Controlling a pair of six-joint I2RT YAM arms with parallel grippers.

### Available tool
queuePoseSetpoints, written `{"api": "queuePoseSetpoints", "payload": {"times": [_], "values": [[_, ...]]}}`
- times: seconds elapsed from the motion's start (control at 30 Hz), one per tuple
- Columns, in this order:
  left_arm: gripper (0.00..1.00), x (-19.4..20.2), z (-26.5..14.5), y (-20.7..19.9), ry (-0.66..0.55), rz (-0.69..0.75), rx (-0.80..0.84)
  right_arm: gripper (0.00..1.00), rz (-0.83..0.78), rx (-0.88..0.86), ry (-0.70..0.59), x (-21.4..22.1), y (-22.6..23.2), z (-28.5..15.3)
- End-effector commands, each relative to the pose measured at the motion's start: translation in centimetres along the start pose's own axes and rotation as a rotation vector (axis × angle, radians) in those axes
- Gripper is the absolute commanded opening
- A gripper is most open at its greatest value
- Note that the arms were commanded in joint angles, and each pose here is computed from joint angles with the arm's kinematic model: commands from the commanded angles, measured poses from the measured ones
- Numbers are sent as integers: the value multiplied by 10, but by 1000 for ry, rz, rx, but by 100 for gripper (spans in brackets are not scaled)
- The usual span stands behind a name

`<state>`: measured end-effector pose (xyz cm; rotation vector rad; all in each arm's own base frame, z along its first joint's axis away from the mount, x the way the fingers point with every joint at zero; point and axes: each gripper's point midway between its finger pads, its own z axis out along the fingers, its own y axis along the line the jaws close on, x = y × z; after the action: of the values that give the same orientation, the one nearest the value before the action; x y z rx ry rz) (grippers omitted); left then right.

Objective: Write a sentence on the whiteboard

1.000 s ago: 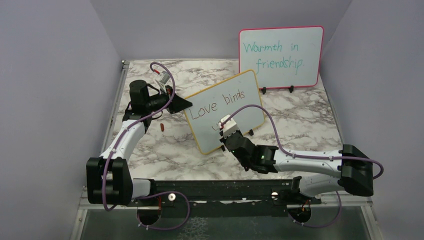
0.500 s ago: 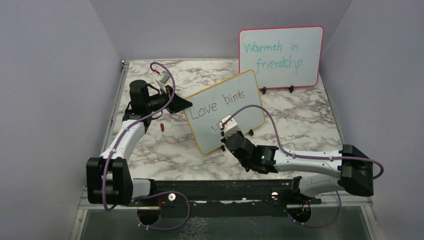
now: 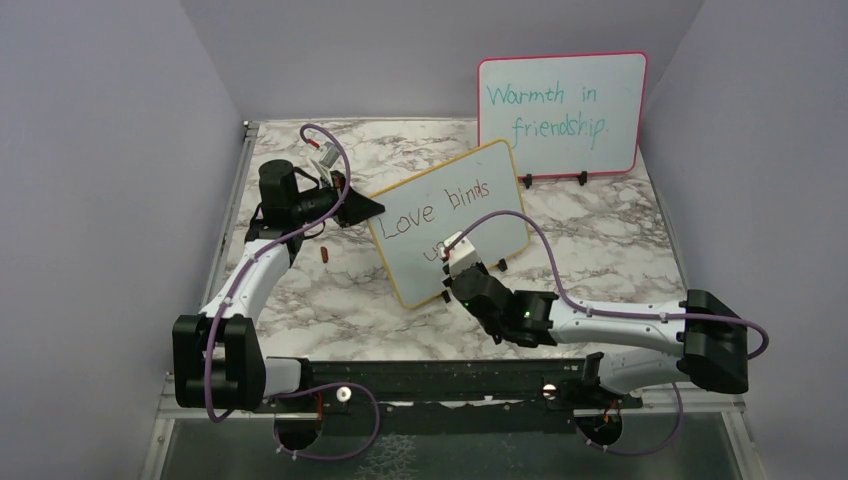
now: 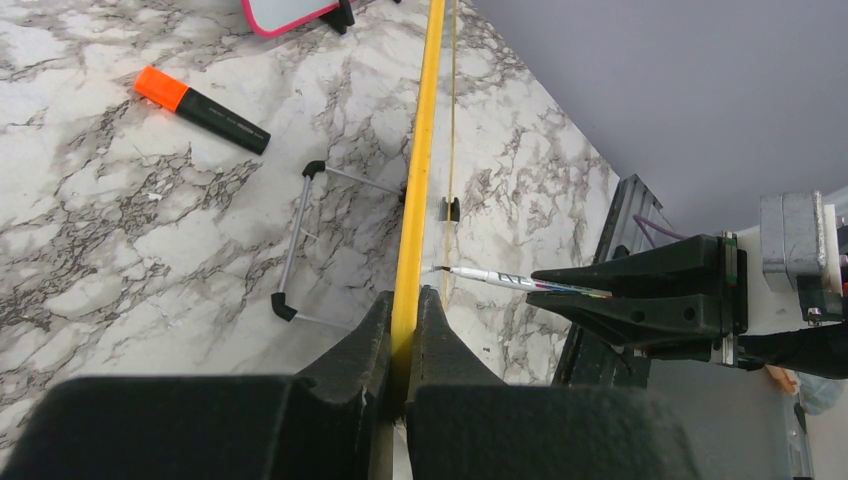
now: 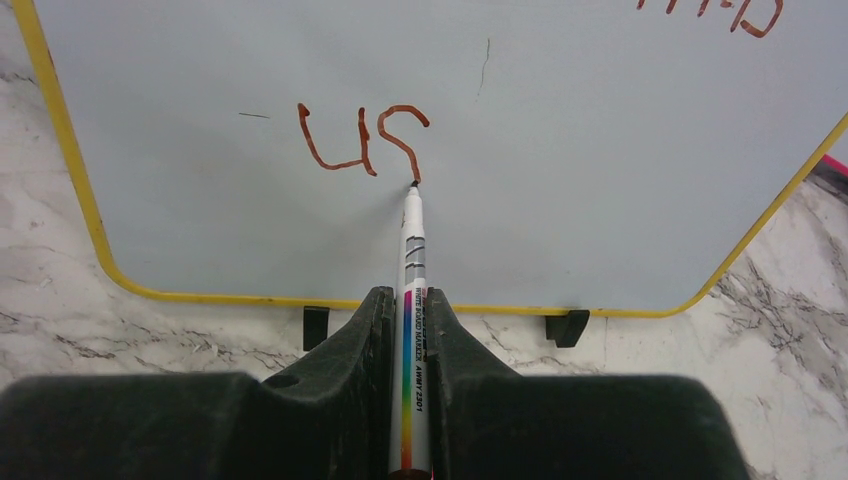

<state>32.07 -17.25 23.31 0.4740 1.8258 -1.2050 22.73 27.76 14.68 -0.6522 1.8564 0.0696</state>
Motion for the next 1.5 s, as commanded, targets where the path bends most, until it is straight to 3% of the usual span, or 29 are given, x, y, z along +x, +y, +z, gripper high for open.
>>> {"api": "queuePoseSetpoints", "payload": {"times": [0.0,0.63,1.47], "values": [[0,12,-1,21,27,-8,-84,1,3,-66,13,4,9,-1],[0,11,-2,20,25,-7,-85,1,33,-103,-33,-14,15,-3],[0,12,-2,22,31,-7,-93,1,79,11,-74,-12,-38,-4]]}}
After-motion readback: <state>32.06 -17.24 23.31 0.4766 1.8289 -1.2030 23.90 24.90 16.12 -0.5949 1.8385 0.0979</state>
